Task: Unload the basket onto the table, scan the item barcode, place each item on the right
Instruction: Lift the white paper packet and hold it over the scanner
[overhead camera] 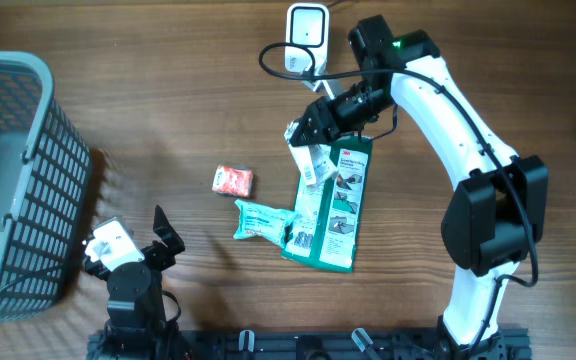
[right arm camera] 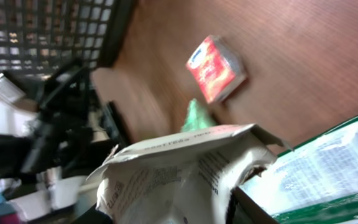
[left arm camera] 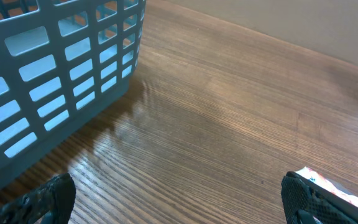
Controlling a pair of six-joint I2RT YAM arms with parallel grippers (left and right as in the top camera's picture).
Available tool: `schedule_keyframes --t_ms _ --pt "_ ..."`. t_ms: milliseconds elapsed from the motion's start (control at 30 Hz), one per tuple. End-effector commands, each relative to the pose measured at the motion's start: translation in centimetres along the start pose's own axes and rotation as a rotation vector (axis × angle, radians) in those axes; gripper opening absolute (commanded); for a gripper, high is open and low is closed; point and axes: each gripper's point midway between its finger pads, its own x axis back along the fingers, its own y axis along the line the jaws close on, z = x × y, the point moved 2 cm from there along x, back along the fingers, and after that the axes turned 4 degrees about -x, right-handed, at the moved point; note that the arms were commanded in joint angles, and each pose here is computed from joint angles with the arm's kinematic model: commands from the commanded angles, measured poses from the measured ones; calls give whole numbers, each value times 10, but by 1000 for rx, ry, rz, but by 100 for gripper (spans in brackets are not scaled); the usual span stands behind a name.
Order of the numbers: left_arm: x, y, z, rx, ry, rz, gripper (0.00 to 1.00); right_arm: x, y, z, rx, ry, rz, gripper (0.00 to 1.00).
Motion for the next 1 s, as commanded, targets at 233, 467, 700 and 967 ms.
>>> schedule_keyframes --t_ms 233,467,700,967 --pt "-1 -2 3 -23 6 11 100 18 -34 -78 298 -273 311 38" --pt "-1 -2 3 -23 6 11 100 71 -61 -149 398 -578 746 41" --pt "-1 -2 3 -23 6 11 100 92 -39 -205 598 -829 1094 47" --pt "-1 -2 3 -23 6 11 100 61 -99 -228 722 -794 1522 48"
